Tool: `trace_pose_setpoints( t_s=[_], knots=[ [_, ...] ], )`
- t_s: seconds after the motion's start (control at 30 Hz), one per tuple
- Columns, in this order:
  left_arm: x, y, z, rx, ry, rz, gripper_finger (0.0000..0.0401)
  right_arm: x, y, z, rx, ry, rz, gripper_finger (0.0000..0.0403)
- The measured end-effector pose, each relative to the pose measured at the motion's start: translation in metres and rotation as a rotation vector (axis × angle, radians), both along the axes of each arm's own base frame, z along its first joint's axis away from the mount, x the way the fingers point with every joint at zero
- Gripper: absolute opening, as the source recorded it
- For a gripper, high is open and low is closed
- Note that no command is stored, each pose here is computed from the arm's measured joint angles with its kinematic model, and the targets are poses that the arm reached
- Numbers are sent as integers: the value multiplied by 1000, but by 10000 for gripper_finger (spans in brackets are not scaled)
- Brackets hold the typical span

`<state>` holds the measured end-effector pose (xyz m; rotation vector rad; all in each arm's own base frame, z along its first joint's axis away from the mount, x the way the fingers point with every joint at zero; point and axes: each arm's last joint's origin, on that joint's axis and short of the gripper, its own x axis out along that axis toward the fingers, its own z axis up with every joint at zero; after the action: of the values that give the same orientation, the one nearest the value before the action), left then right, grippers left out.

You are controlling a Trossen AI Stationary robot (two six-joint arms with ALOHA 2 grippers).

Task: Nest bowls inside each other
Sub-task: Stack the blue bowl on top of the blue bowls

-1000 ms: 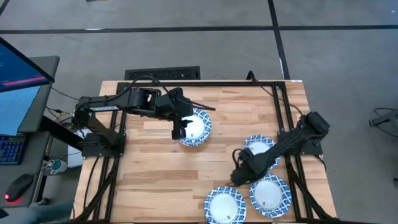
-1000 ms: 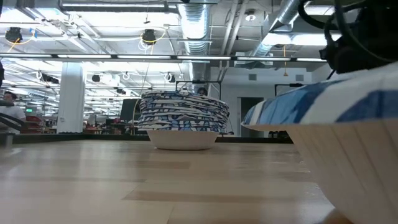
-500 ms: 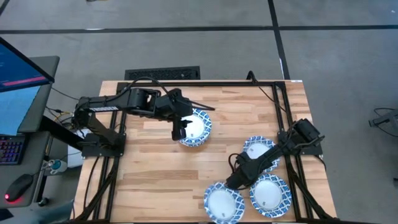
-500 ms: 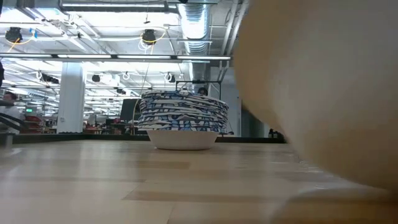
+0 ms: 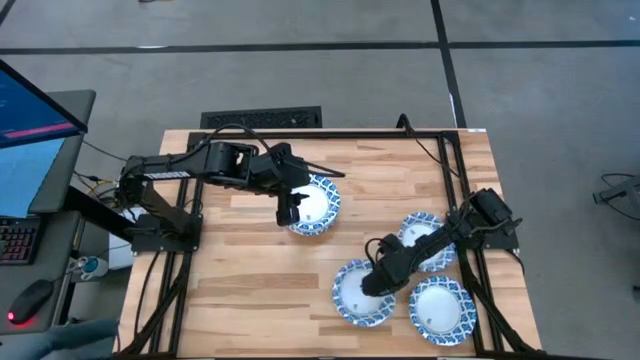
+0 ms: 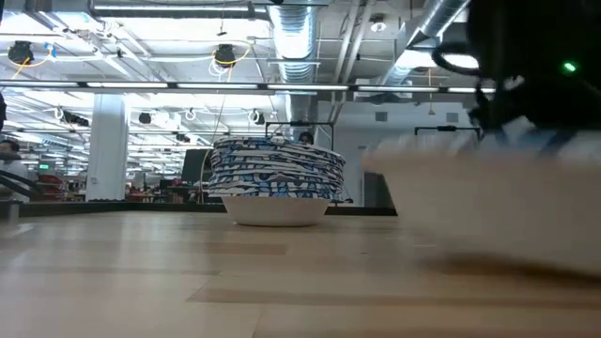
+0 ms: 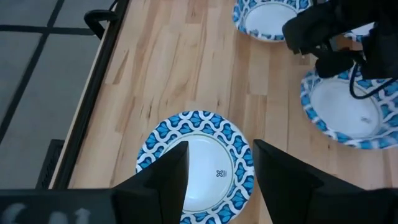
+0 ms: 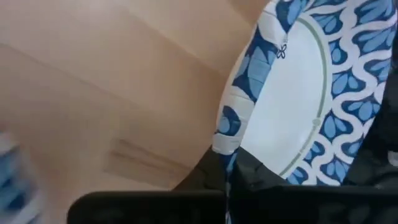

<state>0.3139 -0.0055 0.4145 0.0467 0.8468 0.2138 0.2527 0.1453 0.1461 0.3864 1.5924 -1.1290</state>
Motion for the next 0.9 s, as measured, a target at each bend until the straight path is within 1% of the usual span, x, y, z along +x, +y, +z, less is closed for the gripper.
trace_pose_setpoints(
  t_s=[0.1,0.2,0.3,0.37,0.43,0.57,0.63,0.7,0.77,0.8,0.9],
  knots=[
    [0,0,0,-10,0,12,169,12,0,15,-9,-46,23,17],
    [-1,0,-1,-10,6,12,169,26,-1,40,-26,-65,73,17],
    [-1,0,0,-8,4,14,169,44,-3,76,-61,-137,193,6],
    [0,0,0,-2,1,19,169,56,-4,100,-74,-205,289,9],
    [0,0,0,-2,-9,20,169,65,-4,119,-81,-245,443,15],
    [1,0,1,-4,-24,24,169,85,3,143,-61,-303,875,22],
    [1,0,1,-9,-20,32,169,91,6,151,-80,-294,1055,21],
    [-1,-1,-1,-12,2,33,169,96,5,156,-108,-264,1202,21],
    [-4,-3,-3,2,43,17,169,103,1,158,-112,-249,1302,22],
    [-6,-5,-4,13,73,1,169,107,-4,159,-92,-256,1334,23],
    [-11,-12,-8,35,138,-47,169,118,-23,158,33,-287,1372,23]
  ],
)
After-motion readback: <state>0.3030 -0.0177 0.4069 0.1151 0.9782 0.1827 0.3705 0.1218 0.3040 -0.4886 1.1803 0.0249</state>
